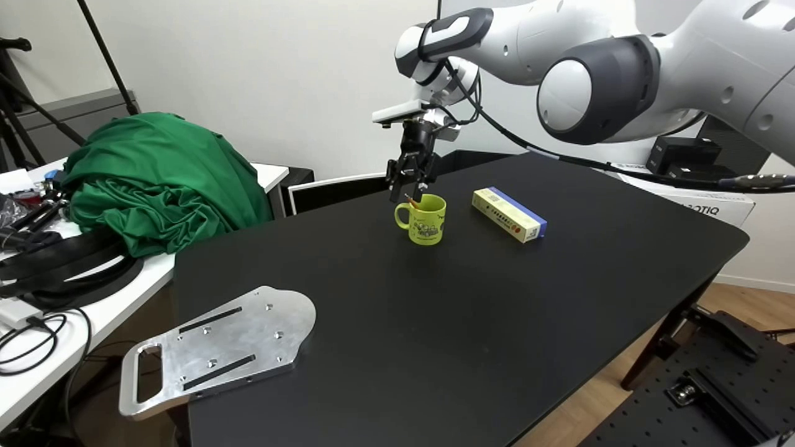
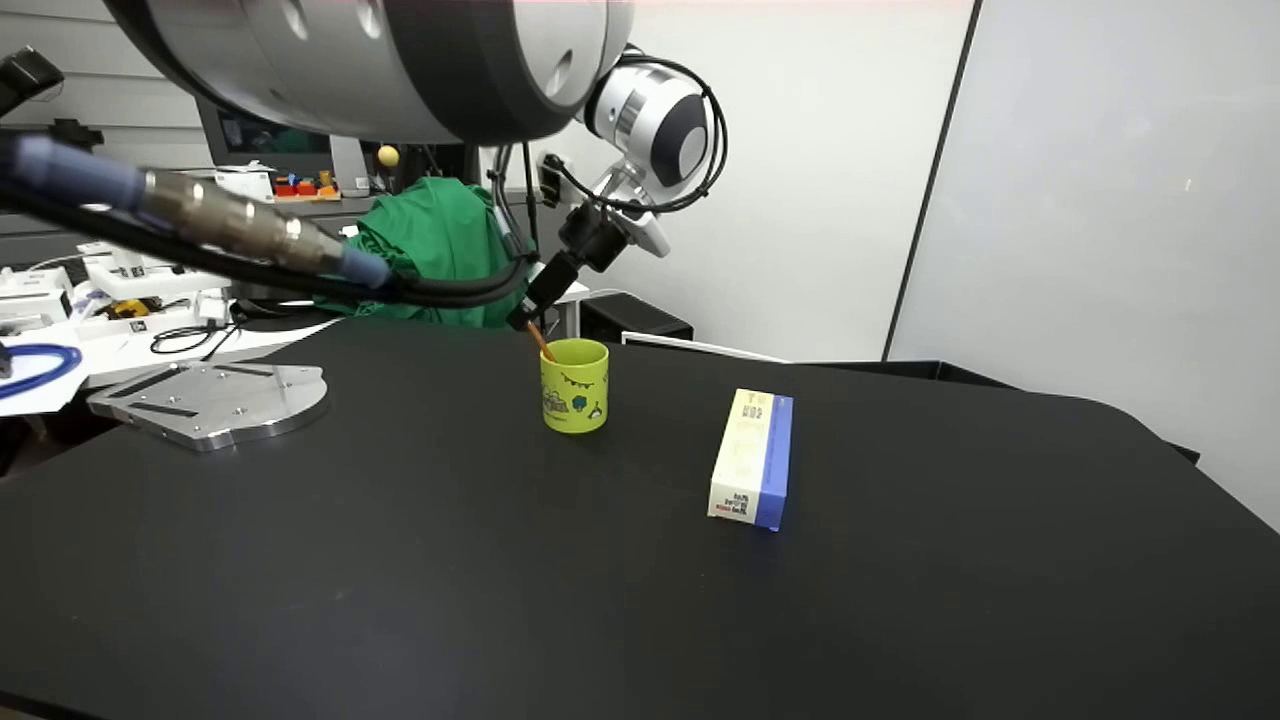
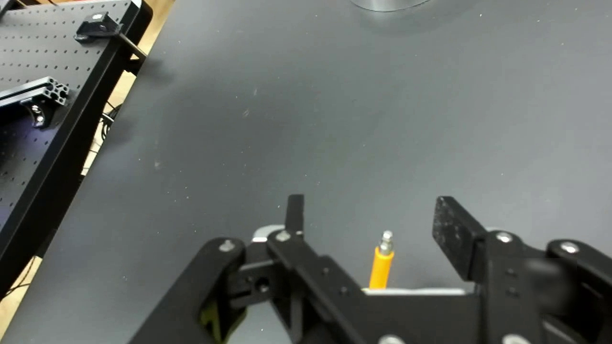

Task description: Pick the pen from the cup and put it on the table

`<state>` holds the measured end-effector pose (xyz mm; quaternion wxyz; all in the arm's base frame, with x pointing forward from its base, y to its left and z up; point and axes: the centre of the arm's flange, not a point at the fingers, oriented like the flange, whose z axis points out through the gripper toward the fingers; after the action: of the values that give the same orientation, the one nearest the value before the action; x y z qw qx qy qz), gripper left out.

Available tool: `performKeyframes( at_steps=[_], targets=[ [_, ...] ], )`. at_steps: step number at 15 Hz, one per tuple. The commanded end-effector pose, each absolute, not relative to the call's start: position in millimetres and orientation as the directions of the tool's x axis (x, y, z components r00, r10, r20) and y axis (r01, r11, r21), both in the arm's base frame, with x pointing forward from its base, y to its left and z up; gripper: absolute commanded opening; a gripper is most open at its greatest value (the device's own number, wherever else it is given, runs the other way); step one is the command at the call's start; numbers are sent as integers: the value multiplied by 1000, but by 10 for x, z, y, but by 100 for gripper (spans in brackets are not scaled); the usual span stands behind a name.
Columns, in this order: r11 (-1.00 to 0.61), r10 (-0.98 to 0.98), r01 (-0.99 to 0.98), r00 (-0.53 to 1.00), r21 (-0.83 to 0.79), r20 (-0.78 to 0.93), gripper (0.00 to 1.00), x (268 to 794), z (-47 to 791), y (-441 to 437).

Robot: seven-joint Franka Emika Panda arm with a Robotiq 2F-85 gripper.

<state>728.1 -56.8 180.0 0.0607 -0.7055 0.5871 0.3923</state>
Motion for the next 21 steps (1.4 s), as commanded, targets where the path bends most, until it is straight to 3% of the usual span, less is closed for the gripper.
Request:
performKeyframes(
  at_steps=[1,2,3,5,14,21],
  targets=[
    [-279,-786,-867,-40,413,-617,99,7683,1655,-747],
    [-277,-787,-865,-46,419,-615,100,7667,1605,-760],
    [-270,-786,-866,-54,421,-616,68,7653,1560,-770],
    [-269,-787,-861,-62,431,-614,67,7635,1478,-777],
    [-268,-798,-867,-44,420,-601,3,7657,1611,-725],
    [-300,-794,-862,-12,408,-608,2,7663,1916,-675]
  ],
)
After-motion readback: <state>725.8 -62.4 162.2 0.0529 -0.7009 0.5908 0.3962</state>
